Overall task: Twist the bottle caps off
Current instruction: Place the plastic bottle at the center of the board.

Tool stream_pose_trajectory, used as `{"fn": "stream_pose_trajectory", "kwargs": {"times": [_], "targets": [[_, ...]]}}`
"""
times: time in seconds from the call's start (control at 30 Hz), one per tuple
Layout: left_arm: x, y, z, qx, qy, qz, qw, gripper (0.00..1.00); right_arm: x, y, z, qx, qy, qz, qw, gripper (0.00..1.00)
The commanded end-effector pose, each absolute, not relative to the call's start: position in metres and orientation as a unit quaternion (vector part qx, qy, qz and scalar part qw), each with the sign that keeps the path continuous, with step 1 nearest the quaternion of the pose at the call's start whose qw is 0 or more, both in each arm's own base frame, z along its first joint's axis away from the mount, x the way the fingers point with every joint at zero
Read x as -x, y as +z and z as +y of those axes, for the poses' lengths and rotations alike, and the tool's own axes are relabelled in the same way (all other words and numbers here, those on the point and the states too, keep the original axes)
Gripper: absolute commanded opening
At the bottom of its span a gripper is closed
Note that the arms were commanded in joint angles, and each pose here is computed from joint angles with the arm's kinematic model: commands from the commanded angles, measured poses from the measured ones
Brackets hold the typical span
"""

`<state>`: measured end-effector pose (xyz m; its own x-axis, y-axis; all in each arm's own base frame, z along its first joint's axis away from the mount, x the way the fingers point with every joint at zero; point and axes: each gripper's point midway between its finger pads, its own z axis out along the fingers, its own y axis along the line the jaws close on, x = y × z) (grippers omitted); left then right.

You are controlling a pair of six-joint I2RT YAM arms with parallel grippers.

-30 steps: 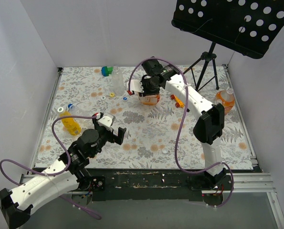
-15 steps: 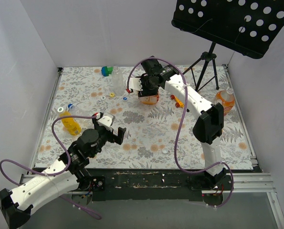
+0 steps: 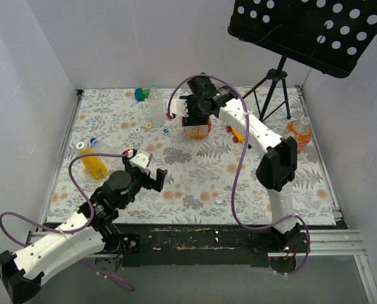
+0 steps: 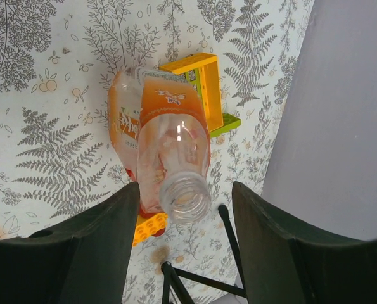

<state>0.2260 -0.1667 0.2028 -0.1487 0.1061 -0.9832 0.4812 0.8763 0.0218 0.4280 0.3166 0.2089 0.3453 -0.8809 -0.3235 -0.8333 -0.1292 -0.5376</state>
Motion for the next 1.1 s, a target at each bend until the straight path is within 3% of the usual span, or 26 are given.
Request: {"fn": "stream_pose_trajectory", "kwargs": {"times": [0.0, 0.53, 0.9, 1.07], "targets": [[-0.227, 0.201, -0.166, -0.200, -0.147, 0.742, 0.623, 0.98, -0.435, 0.235, 0.319, 0.732, -0.047, 0.571, 0.369, 0.68], [-0.227, 0.201, -0.166, -0.198, -0.152, 0.742, 0.622, 0.98, -0.414, 0.277, 0.315, 0.709, -0.021, 0.574, 0.410, 0.71], [-0.221, 0.217, -0.174, -0.153, -0.213, 0.736, 0.624, 0.98, -0.314, 0.334, 0.283, 0.704, 0.075, 0.543, 0.453, 0.71], [-0.211, 0.218, -0.196, -0.157, -0.269, 0.756, 0.576, 0.98, -0.260, 0.333, 0.259, 0.704, 0.133, 0.524, 0.460, 0.74]]}}
